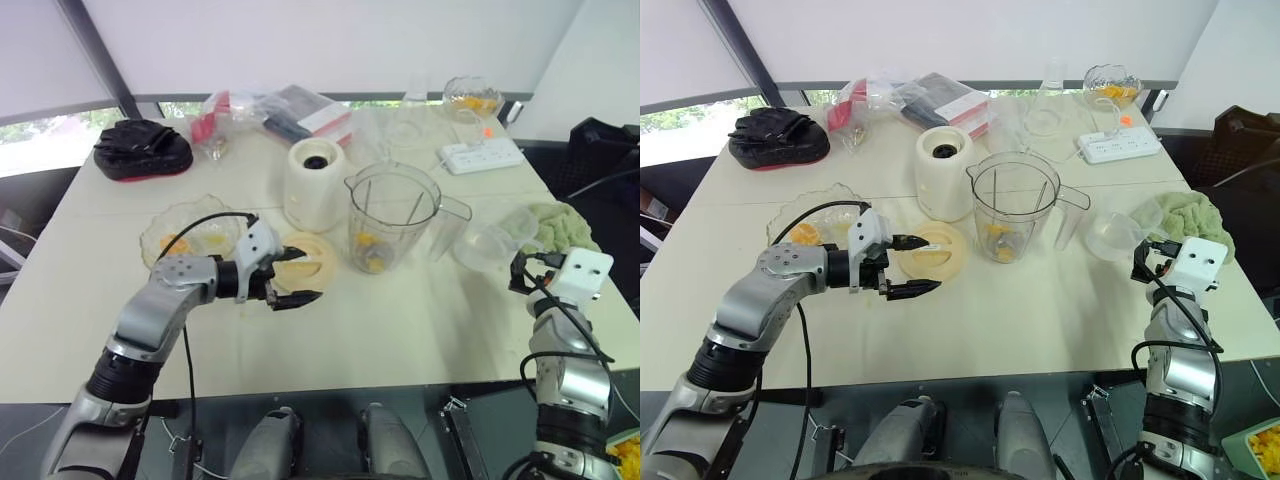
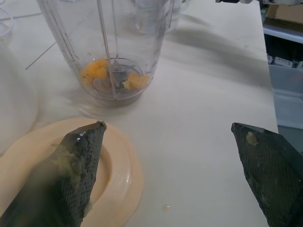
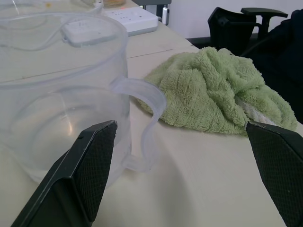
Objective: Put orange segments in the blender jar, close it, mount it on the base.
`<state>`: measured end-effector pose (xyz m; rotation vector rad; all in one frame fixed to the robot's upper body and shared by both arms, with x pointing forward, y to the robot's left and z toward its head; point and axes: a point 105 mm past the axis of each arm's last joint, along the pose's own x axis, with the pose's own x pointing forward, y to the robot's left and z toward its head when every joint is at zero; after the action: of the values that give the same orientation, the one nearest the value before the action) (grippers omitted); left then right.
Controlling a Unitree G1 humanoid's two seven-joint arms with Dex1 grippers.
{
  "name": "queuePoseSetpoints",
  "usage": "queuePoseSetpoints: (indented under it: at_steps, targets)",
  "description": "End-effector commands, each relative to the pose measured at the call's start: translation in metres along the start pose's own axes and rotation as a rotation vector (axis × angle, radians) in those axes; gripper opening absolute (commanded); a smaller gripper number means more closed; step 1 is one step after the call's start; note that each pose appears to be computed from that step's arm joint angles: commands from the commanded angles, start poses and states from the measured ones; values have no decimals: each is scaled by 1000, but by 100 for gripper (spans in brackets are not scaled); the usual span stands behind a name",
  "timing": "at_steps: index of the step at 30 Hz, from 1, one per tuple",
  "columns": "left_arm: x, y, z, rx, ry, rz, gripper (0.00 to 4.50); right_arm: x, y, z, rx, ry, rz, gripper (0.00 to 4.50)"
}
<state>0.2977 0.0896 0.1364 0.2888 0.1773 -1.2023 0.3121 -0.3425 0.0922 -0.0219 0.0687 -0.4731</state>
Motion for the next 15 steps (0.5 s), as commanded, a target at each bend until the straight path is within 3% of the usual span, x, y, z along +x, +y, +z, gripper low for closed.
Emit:
queuePoseSetpoints:
  at_steps: [1,15]
  targets:
    - [-2,-4,11,35,-26,-8,445,7,-5,17,-9,-65,-22,450]
    - [-2,-4,10,42,-19,4,445,23,-14,20,-18,-75,-45,450]
